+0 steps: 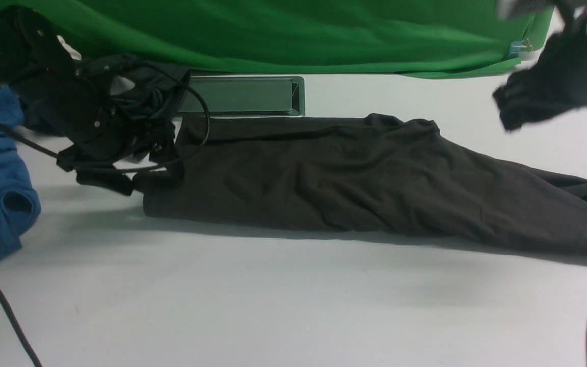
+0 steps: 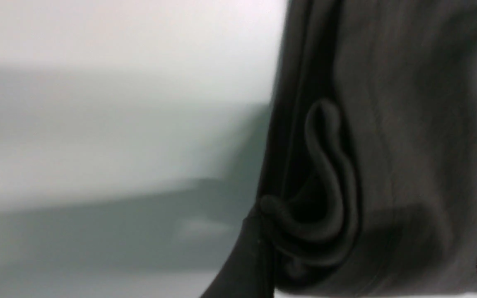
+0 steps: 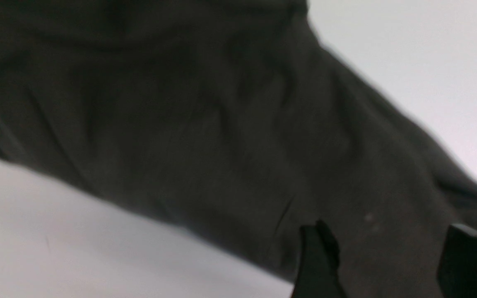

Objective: Fold a long-sleeved shirt on a white desktop.
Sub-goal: 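Grasp the waist and leg ends of the folded dark trousers and straighten them on the table, then fold the garment over onto itself on the table with the left gripper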

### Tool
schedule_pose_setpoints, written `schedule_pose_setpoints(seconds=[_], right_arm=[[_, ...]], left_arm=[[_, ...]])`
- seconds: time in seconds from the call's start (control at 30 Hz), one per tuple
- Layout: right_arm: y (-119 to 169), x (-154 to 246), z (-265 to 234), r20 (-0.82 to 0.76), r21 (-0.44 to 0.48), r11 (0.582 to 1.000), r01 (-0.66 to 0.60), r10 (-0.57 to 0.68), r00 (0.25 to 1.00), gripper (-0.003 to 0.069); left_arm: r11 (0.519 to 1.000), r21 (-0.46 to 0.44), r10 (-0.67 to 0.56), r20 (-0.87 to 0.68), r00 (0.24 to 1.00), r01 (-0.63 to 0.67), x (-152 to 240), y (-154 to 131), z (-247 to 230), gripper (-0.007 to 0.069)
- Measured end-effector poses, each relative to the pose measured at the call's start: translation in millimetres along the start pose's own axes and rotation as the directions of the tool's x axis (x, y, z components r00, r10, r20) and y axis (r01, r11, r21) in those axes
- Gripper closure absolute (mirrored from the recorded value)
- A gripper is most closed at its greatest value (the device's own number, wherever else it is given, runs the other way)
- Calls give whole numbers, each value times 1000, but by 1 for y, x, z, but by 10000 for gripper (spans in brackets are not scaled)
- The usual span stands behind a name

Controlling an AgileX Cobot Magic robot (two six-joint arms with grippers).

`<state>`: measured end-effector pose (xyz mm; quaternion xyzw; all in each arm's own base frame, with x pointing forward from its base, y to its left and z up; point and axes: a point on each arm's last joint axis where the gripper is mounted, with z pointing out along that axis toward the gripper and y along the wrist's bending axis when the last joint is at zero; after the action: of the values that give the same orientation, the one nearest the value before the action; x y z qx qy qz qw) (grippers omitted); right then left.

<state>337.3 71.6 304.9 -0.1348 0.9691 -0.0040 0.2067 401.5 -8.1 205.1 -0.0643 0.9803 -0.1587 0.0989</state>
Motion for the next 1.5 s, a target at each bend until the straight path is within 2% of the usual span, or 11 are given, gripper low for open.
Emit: schedule_pose_setpoints(seconds=[0.3, 0.4, 0.43, 0.6, 0.67, 0.87, 1.0, 1.03, 1.07, 1.3, 1.5], right_arm=[[1, 4, 2, 12, -1, 1000, 2, -2, 1000, 278], [0, 4, -5, 38, 0, 1000, 1, -1, 999, 278], [0, 4, -7, 44, 1, 1000, 1, -1, 999, 278], [0, 5, -21, 87, 2, 1000, -7, 7, 996, 278], [0, 6, -30, 112, -4, 1000, -16, 17, 994, 278], [6, 14, -60, 200, -74, 997, -34, 48, 979, 319], [15, 32, -75, 241, -164, 986, 5, 35, 970, 518], [16, 33, -76, 241, -171, 985, 4, 38, 970, 530], [18, 43, -76, 238, -186, 983, 7, 38, 971, 599], [20, 76, -73, 274, -183, 983, -3, 54, 960, 641], [19, 81, -90, 358, -187, 982, -18, 85, 930, 641]], left_arm=[[995, -34, -93, -110, 990, 90, 2, 15, 40, -61], [998, -1, -70, -114, 991, 70, 2, 13, 42, 19], [998, 5, -67, -115, 991, 68, 2, 13, 43, 55], [997, 78, -14, -134, 991, 24, 4, 7, 44, 449], [997, 82, 0, -144, 990, 12, 6, 7, 45, 528], [998, 56, -6, -80, 997, 11, 23, 12, 27, 526], [996, 25, -88, 8, 996, 87, 45, 37, 3, 526], [996, 23, -90, 6, 996, 90, 46, 37, 5, 526], [990, 10, -144, 39, 989, 144, 59, 54, -1, 526], [970, -34, -236, 116, 965, 242, 88, 104, -8, 526], [975, 27, -222, 193, 956, 221, 84, 99, -27, 526]])
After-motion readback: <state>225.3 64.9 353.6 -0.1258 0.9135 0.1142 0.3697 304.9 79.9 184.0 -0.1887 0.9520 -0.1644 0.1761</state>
